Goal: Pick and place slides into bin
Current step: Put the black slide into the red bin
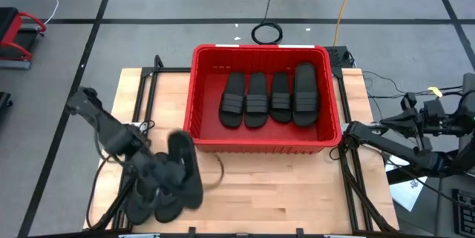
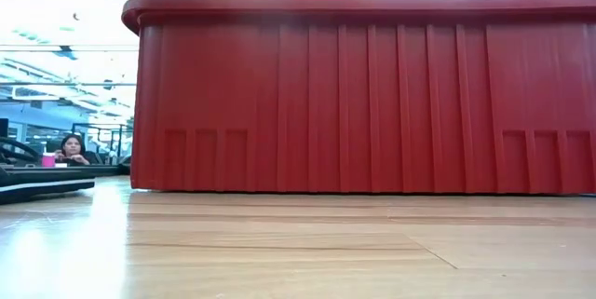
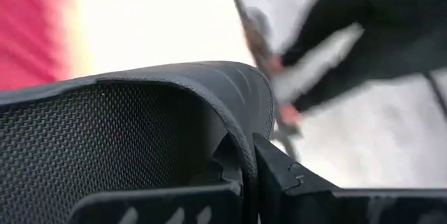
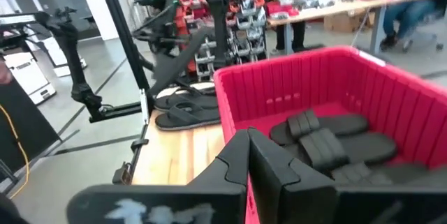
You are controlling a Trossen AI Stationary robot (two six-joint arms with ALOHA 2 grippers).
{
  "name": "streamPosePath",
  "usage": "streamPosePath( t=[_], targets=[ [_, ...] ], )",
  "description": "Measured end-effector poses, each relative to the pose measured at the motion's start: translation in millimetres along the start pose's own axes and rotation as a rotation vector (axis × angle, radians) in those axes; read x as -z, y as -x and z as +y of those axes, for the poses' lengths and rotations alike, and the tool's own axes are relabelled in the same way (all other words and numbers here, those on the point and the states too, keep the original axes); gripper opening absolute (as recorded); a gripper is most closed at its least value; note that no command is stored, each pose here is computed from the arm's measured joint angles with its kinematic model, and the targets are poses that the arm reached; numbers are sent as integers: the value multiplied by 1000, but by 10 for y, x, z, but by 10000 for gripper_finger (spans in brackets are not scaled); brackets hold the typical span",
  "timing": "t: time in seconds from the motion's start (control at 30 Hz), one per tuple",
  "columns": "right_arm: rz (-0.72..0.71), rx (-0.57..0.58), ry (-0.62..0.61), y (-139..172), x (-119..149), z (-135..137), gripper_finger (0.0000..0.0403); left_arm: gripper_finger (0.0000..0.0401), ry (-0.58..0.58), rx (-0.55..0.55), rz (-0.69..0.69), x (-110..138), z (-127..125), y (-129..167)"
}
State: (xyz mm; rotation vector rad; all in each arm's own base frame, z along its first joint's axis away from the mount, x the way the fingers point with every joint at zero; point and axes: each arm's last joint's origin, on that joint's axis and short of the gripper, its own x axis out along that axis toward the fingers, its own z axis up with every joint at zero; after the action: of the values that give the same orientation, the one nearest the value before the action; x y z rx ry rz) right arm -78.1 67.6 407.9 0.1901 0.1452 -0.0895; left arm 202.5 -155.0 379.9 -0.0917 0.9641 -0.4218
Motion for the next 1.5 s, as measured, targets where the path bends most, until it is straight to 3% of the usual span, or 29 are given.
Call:
streamPosePath(
  t=[0.2, 0.33, 0.47, 0.63, 0.73, 0.97, 1.1, 1.27, 1.5],
  targets=[
    [-53, -12, 66, 5, -57, 2, 0, 3, -17, -208, -311, -170, 228, 590],
    [-79, -16, 83, 7, -85, 6, 0, 3, -91, -353, -541, -316, 331, 900],
    [-80, -12, 85, 7, -86, 6, 0, 3, -163, -422, -745, -417, 451, 1200],
    [-102, 109, 130, 10, -102, -27, 0, 3, -258, -359, -898, -424, 642, 1527],
    [-136, 124, 172, 3, -139, -32, 0, 3, -302, -308, -943, -404, 773, 1663],
    [-185, 226, 182, -63, -189, -95, 0, 2, -406, -91, -919, -455, 1236, 1726],
    [-193, 286, 136, -138, -189, -156, 0, 3, -458, 47, -912, -566, 1698, 1691],
    [-166, 296, 95, -250, -153, -224, 0, 2, -384, 193, -917, -740, 2354, 1565],
    [-128, 301, 104, -333, -111, -273, 0, 2, -338, 183, -952, -1190, 3033, 1381]
  ],
)
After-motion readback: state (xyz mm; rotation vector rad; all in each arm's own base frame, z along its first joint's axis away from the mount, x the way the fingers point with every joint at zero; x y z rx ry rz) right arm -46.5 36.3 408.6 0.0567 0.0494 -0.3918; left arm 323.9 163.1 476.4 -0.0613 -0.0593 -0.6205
